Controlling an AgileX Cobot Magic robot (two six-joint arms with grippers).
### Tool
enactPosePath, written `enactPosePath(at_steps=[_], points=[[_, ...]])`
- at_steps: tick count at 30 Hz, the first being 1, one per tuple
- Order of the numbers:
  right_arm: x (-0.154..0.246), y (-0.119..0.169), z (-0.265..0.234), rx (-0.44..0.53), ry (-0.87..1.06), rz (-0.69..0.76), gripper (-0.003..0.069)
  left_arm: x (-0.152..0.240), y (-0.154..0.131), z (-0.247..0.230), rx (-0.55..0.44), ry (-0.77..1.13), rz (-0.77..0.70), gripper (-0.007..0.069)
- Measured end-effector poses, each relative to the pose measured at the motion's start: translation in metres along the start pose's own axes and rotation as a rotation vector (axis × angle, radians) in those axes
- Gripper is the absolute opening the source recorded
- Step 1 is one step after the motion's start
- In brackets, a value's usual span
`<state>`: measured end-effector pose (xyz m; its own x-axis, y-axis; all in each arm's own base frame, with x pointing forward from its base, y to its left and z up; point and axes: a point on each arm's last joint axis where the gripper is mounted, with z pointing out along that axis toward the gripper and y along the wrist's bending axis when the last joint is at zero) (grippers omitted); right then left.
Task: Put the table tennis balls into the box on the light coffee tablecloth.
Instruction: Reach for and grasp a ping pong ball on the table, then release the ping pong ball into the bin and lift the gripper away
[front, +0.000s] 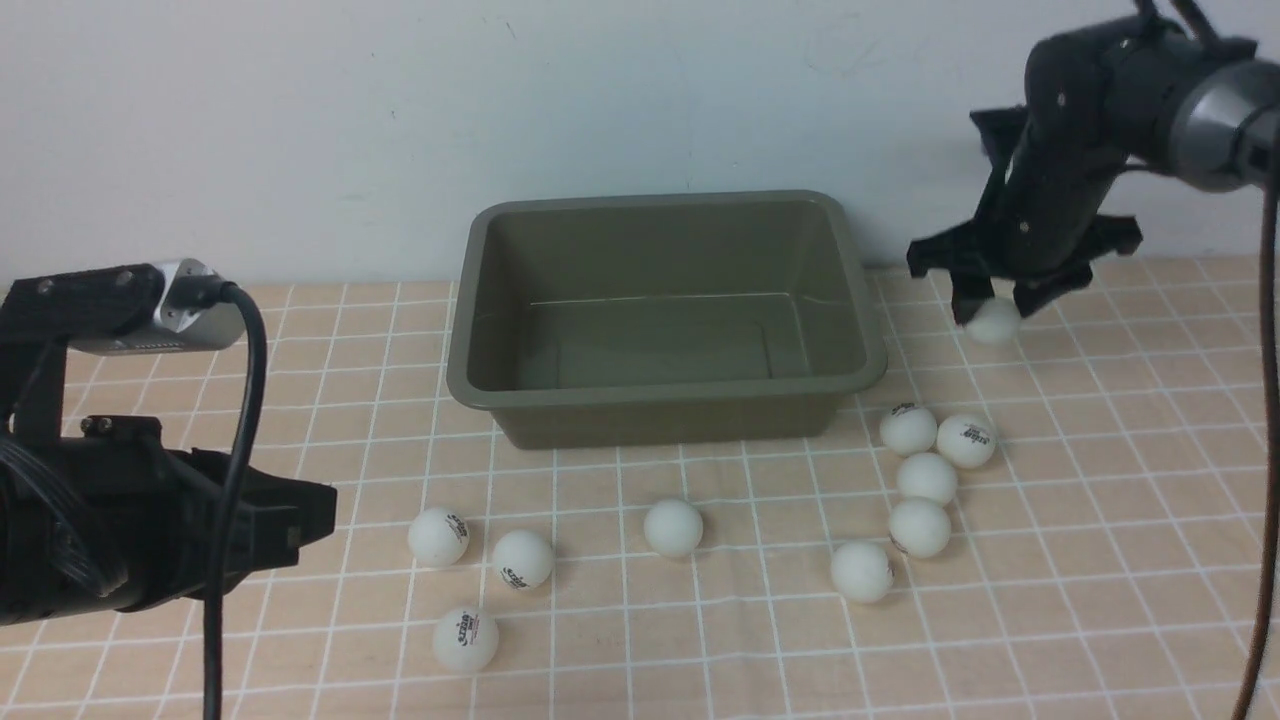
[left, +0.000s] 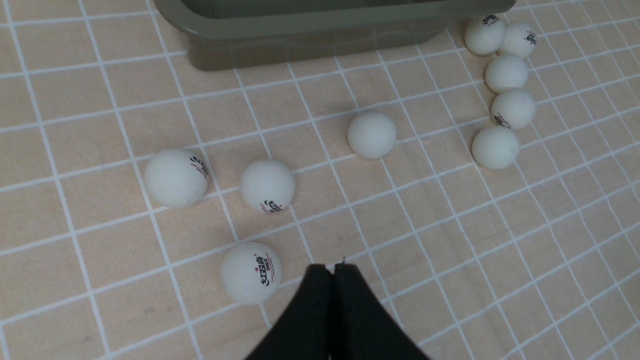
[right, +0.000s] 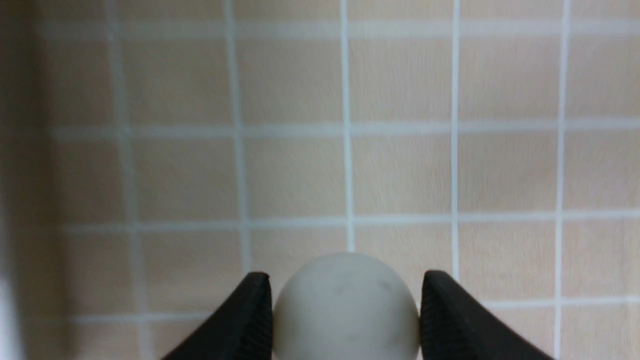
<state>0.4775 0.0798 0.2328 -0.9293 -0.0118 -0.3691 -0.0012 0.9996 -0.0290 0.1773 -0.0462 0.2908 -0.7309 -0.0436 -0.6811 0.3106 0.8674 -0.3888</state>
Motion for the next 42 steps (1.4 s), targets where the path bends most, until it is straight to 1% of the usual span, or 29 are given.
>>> enactPosePath(at_steps=[3, 5, 6, 7, 10, 12, 15, 22, 23, 25, 30, 31, 33, 35, 39, 40, 42], points=[[-0.014, 0.01, -0.024, -0.1, -0.055, 0.002, 0.0348, 0.0, 0.0, 0.0, 0.001, 0.002, 0.0, -0.0069], [-0.017, 0.022, -0.037, -0.178, -0.074, -0.028, 0.0348, 0.0, 0.0, 0.0, 0.002, 0.001, -0.001, -0.0069], [-0.017, 0.025, -0.038, -0.196, -0.074, -0.037, 0.0348, 0.0, 0.0, 0.0, 0.002, 0.001, -0.001, -0.0069], [-0.017, 0.04, -0.045, -0.261, -0.084, -0.077, 0.0348, 0.0, 0.0, 0.0, 0.002, 0.001, -0.001, -0.0069], [-0.012, 0.063, -0.049, -0.326, -0.076, -0.131, 0.0348, 0.0, 0.0, 0.0, 0.002, 0.001, -0.001, -0.0069], [-0.005, 0.083, -0.044, -0.355, -0.056, -0.178, 0.0348, 0.0, 0.0, 0.0, 0.002, 0.001, -0.001, -0.0069], [0.001, 0.1, -0.031, -0.366, -0.023, -0.224, 0.0348, 0.0, 0.0, 0.0, 0.002, 0.001, -0.001, -0.0069], [0.012, 0.121, -0.005, -0.375, 0.03, -0.303, 0.0348, 0.0, 0.0, 0.0, 0.002, 0.002, 0.0, -0.0069], [0.012, 0.121, -0.005, -0.375, 0.029, -0.304, 0.0348, 0.0, 0.0, 0.0, 0.002, 0.002, 0.0, -0.0069], [0.013, 0.123, -0.005, -0.38, 0.029, -0.319, 0.0371, 0.0, 0.0, 0.0, 0.002, 0.002, 0.0, -0.0069], [0.011, 0.123, -0.009, -0.374, 0.019, -0.33, 0.0478, 0.0, 0.0, 0.0, 0.002, 0.002, 0.0, -0.0069], [0.011, 0.123, -0.009, -0.373, 0.016, -0.331, 0.0478, 0.0, 0.0, 0.0, 0.002, 0.002, 0.0, -0.0069], [0.006, 0.12, -0.019, -0.352, -0.02, -0.343, 0.0501, 0.0, 0.0, 0.0, 0.002, 0.002, 0.0, -0.0069], [0.002, 0.115, -0.035, -0.325, -0.059, -0.349, 0.0508, 0.0, 0.0, 0.0, 0.002, 0.002, 0.0, -0.0069], [-0.004, 0.088, -0.073, -0.234, -0.134, -0.313, 0.0509, 0.0, 0.0, 0.0, 0.003, 0.003, 0.0, -0.0069], [-0.006, 0.073, -0.088, -0.201, -0.159, -0.284, 0.0509, 0.0, 0.0, 0.0, 0.003, 0.003, 0.0, -0.0069], [-0.005, 0.056, -0.098, -0.173, -0.168, -0.254, 0.0509, 0.0, 0.0, 0.0, 0.003, 0.003, 0.0, -0.0069]])
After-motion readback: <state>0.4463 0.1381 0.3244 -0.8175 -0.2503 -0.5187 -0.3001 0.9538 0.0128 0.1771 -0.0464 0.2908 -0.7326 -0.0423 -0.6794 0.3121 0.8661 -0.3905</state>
